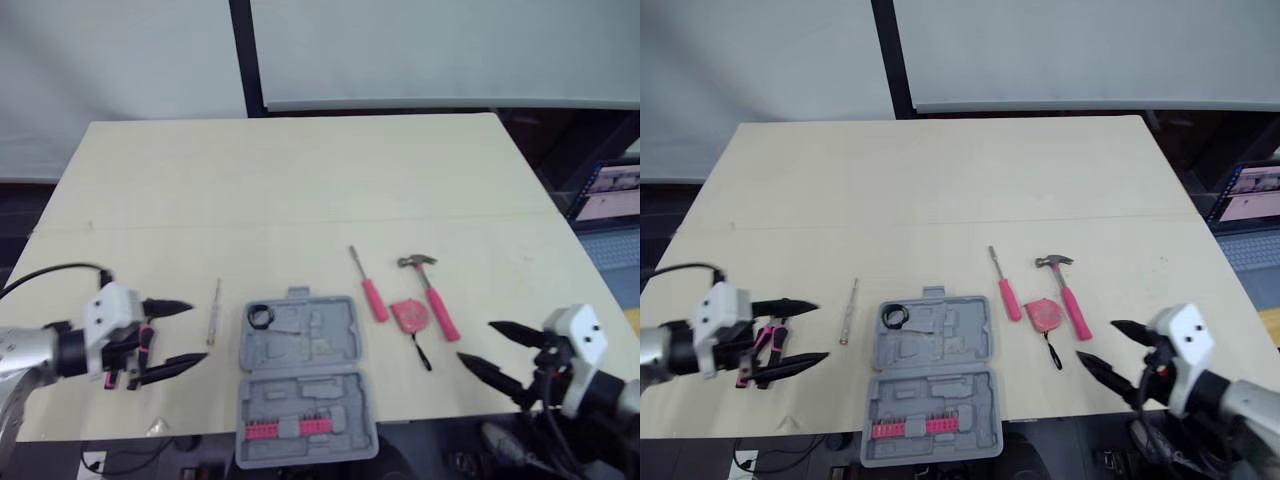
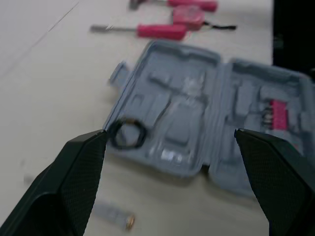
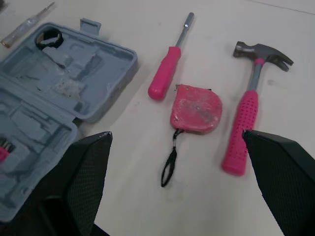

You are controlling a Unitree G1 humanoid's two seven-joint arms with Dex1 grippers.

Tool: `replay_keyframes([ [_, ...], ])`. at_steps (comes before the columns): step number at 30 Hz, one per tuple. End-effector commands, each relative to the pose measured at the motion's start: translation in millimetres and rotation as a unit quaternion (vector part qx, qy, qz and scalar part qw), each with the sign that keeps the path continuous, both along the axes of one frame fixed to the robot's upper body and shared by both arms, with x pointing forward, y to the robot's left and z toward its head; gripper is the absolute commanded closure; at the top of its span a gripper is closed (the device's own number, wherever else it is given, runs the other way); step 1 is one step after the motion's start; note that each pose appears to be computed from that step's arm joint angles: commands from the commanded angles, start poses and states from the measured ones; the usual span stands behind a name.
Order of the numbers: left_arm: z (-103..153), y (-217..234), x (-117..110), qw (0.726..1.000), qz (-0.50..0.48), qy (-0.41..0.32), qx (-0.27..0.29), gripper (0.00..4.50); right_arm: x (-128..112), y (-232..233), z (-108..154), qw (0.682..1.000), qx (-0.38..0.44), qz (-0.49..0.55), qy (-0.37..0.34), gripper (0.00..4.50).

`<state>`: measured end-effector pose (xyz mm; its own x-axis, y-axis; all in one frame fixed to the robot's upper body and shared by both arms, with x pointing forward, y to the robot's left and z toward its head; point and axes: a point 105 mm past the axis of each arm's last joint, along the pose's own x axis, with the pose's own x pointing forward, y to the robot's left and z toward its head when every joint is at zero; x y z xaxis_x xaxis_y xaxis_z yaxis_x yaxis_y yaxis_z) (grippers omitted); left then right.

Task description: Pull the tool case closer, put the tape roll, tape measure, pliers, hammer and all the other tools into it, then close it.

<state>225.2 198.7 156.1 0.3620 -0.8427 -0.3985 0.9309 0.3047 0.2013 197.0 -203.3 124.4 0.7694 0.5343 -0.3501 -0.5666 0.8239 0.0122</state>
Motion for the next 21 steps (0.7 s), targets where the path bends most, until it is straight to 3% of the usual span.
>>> replay_keyframes([
  [1, 1.3, -44.9, -7.9, 0.992, -0.118, 0.023, -0.037, 0.07, -7.7, 28.2, -8.6, 1.000, 0.017, -0.008, 0.014, 0.00],
  [6, -11.7, -72.6, 4.7, 0.981, -0.192, 0.004, -0.028, 0.07, -3.6, 41.7, -21.8, 0.999, 0.026, -0.034, 0.022, 0.00],
  [11, 2.2, -100.1, 10.6, 0.968, -0.244, -0.039, -0.049, 0.07, 2.7, 42.3, -35.6, 0.999, 0.013, -0.041, 0.033, 0.00],
  [21, -5.5, -98.2, 19.0, 0.970, -0.233, -0.049, -0.035, 0.07, 27.4, 48.1, -58.4, 0.995, 0.003, -0.085, 0.049, 0.00],
])
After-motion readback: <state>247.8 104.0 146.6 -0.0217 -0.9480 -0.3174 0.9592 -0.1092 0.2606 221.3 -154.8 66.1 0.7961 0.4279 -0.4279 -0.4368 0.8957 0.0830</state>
